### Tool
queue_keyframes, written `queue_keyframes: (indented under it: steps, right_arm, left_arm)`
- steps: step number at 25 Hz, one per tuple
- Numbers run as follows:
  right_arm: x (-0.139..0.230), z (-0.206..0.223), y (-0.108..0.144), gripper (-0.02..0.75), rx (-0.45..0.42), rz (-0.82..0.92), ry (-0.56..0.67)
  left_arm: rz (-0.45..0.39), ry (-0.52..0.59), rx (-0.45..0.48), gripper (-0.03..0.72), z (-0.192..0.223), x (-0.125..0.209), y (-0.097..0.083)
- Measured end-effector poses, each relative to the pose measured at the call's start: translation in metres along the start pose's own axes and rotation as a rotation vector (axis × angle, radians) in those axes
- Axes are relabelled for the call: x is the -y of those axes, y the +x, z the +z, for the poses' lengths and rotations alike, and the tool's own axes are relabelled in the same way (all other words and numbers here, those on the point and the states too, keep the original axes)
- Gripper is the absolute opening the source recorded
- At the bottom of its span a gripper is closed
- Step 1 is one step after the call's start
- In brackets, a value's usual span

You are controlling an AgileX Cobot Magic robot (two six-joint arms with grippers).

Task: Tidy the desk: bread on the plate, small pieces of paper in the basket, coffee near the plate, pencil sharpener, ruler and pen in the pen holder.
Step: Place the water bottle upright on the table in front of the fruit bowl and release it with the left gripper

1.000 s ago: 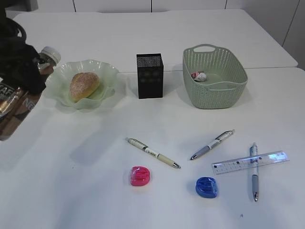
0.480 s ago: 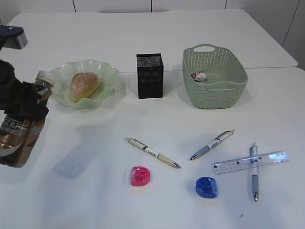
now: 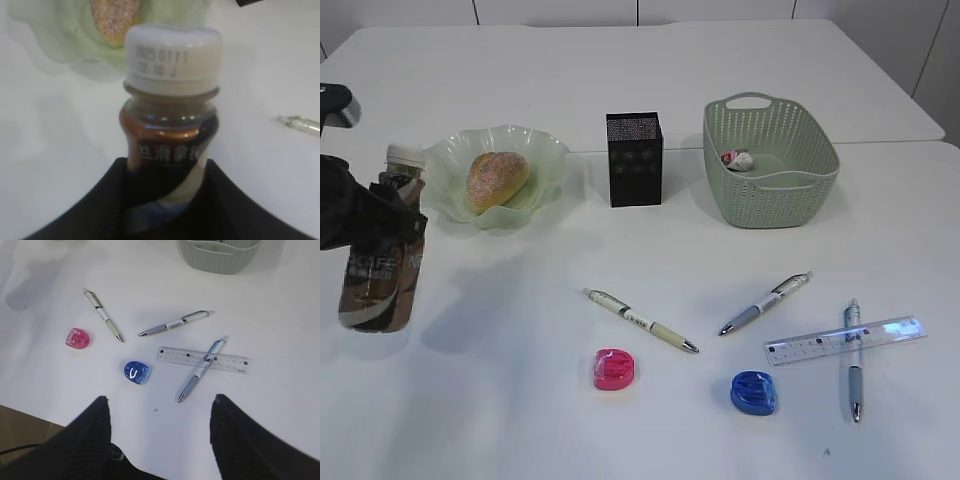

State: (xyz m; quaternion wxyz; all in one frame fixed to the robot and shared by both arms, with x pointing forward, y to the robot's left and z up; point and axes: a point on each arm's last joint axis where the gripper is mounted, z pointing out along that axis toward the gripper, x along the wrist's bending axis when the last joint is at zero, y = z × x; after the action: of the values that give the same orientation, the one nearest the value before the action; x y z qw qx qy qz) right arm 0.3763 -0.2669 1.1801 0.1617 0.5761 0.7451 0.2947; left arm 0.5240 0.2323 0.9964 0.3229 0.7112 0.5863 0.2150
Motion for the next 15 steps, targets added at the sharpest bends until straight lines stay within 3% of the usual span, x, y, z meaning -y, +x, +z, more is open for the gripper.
queue_keyframes:
  steps: [15]
  right_arm:
    - [0.000, 0.000, 0.002, 0.493, -0.018, 0.004, -0.003]
  left_arm:
    - [-0.060, -0.296, -0.125, 0.274, 0.003, 0.021, 0.015]
